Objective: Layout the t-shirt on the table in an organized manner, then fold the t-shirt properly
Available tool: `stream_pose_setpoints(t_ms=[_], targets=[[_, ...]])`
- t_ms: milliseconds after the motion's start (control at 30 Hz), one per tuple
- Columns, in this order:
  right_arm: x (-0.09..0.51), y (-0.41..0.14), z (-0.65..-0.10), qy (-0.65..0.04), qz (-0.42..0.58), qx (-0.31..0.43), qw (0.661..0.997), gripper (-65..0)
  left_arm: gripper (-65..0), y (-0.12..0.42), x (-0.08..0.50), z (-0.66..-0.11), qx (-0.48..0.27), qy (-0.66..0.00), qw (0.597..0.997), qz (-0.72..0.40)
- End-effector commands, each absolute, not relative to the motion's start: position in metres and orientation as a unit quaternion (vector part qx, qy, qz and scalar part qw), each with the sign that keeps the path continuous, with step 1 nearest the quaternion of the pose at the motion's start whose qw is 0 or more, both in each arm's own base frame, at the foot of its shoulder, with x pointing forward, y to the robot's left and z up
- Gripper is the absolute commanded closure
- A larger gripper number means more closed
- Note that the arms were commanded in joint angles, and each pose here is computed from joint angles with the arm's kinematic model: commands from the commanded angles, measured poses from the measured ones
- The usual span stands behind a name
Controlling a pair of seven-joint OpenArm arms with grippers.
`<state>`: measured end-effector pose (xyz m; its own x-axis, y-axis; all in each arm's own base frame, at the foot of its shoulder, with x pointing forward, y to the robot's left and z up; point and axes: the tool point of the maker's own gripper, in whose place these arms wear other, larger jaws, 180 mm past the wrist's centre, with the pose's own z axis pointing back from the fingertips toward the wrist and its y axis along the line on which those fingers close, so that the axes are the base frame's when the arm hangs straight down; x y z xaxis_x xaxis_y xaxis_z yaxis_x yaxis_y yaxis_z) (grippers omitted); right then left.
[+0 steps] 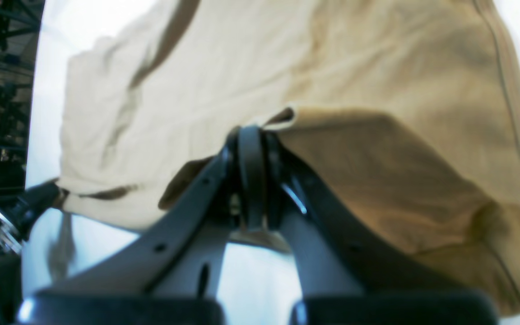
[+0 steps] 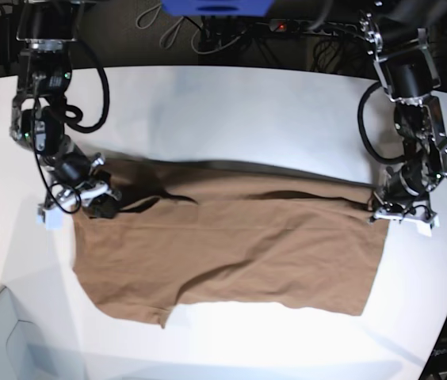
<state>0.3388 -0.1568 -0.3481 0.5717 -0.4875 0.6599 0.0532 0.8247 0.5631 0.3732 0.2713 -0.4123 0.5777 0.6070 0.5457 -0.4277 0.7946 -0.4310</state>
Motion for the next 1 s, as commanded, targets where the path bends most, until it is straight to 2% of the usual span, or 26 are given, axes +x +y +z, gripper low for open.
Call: stream_pose_setpoints(t_ms=[0, 200, 267, 333, 433, 533, 633, 733, 800, 967], targets=[[0.347, -0.156, -0.333, -0.456, -0.153, 0.256, 0.838, 0.0, -0.5, 0.280, 0.385, -0.395, -0.125, -0.379, 0.870, 0.290], [0.346, -0.156, -0.334, -0.455, -0.153, 0.257, 0.839, 0.0, -0.7, 0.280, 0.384, -0.396, -0.125, -0.374, 0.872, 0.289], [0.345, -0.156, -0.339, -0.448, -0.156, 0.256, 0.842, 0.0, -3.5, 0.281, 0.384, -0.396, -0.124, -0.375, 0.872, 0.290], [0.343, -0.157, -0.347, -0.438, -0.161, 0.256, 0.847, 0.0, -9.7, 0.281, 0.384, -0.396, -0.123, -0.375, 0.871, 0.291], [0.340, -0.159, -0.358, -0.425, -0.168, 0.254, 0.853, -1.2, -23.9, 0.281, 0.384, -0.396, -0.124, -0.374, 0.872, 0.291], [0.339, -0.159, -0.359, -0.423, -0.168, 0.254, 0.853, -9.3, -41.2, 0.281, 0.385, -0.393, -0.126, -0.380, 0.870, 0.289], [0.339, -0.160, -0.358, -0.425, -0.169, 0.255, 0.852, -15.4, -52.4, 0.281, 0.386, -0.391, -0.127, -0.383, 0.868, 0.289], [0.341, -0.163, -0.351, -0.436, -0.170, 0.252, 0.847, -17.7, -58.9, 0.280, 0.385, -0.391, -0.128, -0.380, 0.869, 0.289], [0.342, -0.163, -0.345, -0.443, -0.166, 0.251, 0.845, -18.1, -61.1, 0.281, 0.385, -0.392, -0.127, -0.380, 0.869, 0.289], [0.332, -0.171, -0.346, -0.444, -0.175, 0.245, 0.844, -18.1, -61.5, 0.280, 0.384, -0.393, -0.127, -0.378, 0.870, 0.289]])
